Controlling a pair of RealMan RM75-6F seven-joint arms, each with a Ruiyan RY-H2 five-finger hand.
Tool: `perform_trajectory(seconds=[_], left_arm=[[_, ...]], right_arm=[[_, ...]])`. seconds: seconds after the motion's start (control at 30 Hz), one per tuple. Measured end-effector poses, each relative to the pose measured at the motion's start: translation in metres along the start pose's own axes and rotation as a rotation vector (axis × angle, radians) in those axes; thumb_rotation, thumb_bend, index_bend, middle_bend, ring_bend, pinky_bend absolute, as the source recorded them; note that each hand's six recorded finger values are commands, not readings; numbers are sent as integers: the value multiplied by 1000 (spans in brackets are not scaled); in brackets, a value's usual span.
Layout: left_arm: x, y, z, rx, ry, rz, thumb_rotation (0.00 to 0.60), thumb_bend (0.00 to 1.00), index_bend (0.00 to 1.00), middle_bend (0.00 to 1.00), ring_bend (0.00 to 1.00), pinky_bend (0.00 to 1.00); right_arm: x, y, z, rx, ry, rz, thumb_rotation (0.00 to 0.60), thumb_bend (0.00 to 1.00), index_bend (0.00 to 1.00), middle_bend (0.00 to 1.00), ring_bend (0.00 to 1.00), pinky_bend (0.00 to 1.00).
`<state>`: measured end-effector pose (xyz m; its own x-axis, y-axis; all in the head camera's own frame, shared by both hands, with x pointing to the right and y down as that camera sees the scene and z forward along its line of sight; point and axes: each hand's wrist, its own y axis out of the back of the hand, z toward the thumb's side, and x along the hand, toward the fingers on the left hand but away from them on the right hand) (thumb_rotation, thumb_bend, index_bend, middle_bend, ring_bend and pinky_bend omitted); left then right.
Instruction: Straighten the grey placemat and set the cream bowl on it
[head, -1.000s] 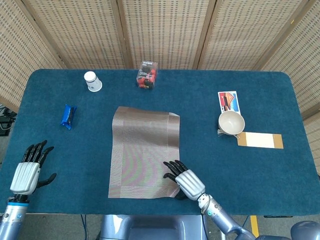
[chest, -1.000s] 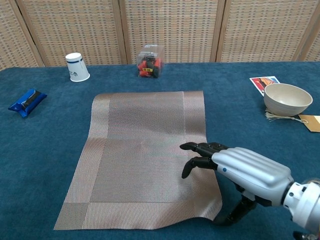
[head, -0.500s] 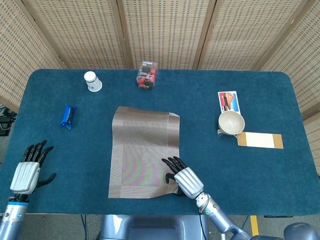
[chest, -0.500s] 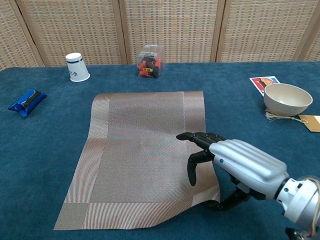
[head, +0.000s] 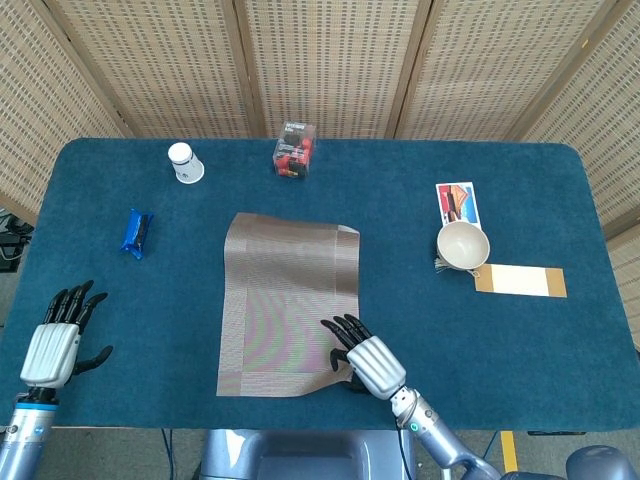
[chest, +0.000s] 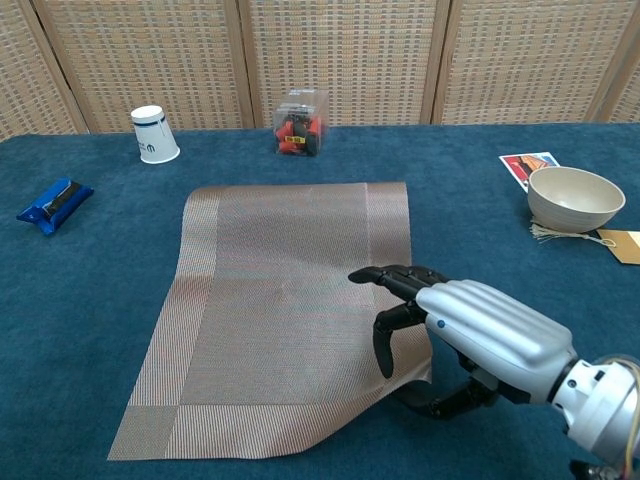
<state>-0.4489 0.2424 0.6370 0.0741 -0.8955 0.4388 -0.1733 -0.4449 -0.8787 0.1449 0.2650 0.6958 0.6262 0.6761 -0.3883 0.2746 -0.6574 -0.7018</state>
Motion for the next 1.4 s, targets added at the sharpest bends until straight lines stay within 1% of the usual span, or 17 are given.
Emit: perform_trajectory(seconds=[0.13, 0.23, 0.53, 0.7, 0.87, 1.1, 1.3, 1.4], left_arm=[[0, 0, 0, 0, 0, -1, 600, 217, 149, 0, 0, 0], [0, -1, 0, 1, 1, 0, 600, 218, 149, 0, 0, 0], [0, -1, 1, 3, 2, -1, 600, 218, 149, 0, 0, 0], [0, -1, 1, 3, 1, 0, 600, 217, 149, 0, 0, 0], [1, -1, 0, 4, 4, -3, 600, 217, 149, 0, 0, 0], [2, -3, -1, 8, 8, -7, 600, 217, 149, 0, 0, 0], [1, -3, 0, 12, 6, -6, 600, 218, 149, 0, 0, 0], [1, -4, 1, 15, 4, -6, 600, 217, 149, 0, 0, 0]], right_arm=[[1, -2, -1, -2, -5, 7, 600, 587, 680, 183, 0, 0], [1, -3, -1, -6, -8, 11, 600, 590, 708, 207, 0, 0], [2, -3, -2, -11, -19, 14, 600, 671, 715, 207, 0, 0], [2, -2, -2, -15, -26, 14, 600, 674, 712, 205, 0, 0], [4, 4, -3, -3, -27, 0, 600, 673, 716, 204, 0, 0], [11, 21, -8, 12, -42, -52, 600, 672, 718, 205, 0, 0], [22, 50, -24, 19, -85, -120, 600, 667, 720, 200, 0, 0], [30, 65, -37, 31, -118, -149, 600, 664, 720, 199, 0, 0]])
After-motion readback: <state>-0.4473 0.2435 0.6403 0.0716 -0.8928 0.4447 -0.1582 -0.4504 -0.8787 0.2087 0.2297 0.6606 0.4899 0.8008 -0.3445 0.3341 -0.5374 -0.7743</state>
